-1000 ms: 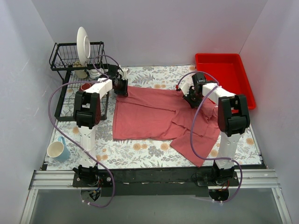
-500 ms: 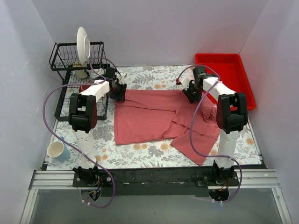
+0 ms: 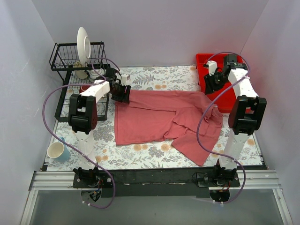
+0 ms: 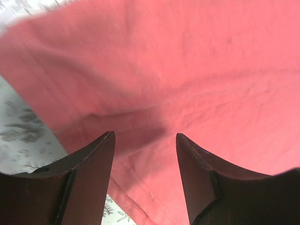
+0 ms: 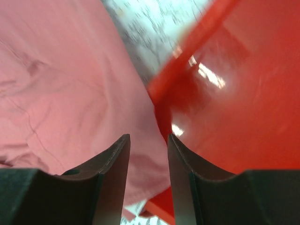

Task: Roll the t-shirts
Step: Fold the T-shirt at the center of the board.

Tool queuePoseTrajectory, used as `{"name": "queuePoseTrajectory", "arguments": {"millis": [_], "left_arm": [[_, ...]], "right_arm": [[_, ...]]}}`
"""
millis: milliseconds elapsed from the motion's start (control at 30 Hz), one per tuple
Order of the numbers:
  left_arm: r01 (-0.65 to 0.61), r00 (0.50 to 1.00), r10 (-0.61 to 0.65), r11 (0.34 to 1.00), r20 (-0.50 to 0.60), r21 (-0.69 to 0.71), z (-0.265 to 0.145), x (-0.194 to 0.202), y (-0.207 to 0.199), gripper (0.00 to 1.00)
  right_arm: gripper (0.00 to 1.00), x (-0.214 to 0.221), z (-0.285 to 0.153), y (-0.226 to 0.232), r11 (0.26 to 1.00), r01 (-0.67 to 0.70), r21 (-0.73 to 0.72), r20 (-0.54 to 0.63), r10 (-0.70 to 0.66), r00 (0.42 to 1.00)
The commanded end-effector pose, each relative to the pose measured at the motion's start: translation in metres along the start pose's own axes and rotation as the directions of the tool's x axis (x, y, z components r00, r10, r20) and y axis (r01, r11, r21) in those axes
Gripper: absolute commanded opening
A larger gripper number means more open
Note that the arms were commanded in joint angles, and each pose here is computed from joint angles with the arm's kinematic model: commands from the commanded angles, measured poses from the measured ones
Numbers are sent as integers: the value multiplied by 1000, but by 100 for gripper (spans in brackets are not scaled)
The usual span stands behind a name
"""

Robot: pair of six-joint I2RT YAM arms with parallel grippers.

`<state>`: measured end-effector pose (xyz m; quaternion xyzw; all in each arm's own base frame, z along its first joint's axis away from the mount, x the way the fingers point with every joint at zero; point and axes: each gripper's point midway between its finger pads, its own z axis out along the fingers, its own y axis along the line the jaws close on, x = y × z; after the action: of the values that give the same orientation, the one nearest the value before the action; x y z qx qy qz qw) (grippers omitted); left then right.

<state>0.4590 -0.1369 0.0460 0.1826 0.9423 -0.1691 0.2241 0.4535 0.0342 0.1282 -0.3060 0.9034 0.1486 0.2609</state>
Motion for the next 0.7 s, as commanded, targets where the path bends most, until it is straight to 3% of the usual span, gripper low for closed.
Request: {"name": "queuePoseTrajectory", "arguments": {"millis": [0, 233, 333, 400, 500, 600, 667], "left_arm": [[-56, 998, 56, 998, 40, -9, -23, 1, -6, 54], [-104, 994, 104, 992, -17, -68, -10, 22, 11, 54], [-149, 989, 146, 983, -27, -108, -13, 19, 19, 52], [-202, 977, 208, 973, 48, -112, -38, -4, 12, 53], [-326, 928, 321, 945, 188, -6, -83, -24, -29, 60], [-443, 878, 414, 892, 240, 84, -107, -12, -62, 70], [-488, 852, 438, 862, 288, 135, -127, -8, -88, 70]], "right_arm": [[46, 24, -22, -14, 988, -151, 31, -27, 151, 988], [47, 55, -16, -25, 980, -200, 22, -91, 201, 975], [45, 45, -25, -32, 983, -173, 61, -64, 176, 982], [45, 17, -48, -30, 991, -112, 72, 20, 111, 994], [45, 3, -76, -8, 999, 1, 37, 82, -4, 997], [45, 22, -89, 26, 990, 140, -10, 88, -139, 986], [45, 41, -88, 49, 965, 260, -44, 77, -256, 964]]}}
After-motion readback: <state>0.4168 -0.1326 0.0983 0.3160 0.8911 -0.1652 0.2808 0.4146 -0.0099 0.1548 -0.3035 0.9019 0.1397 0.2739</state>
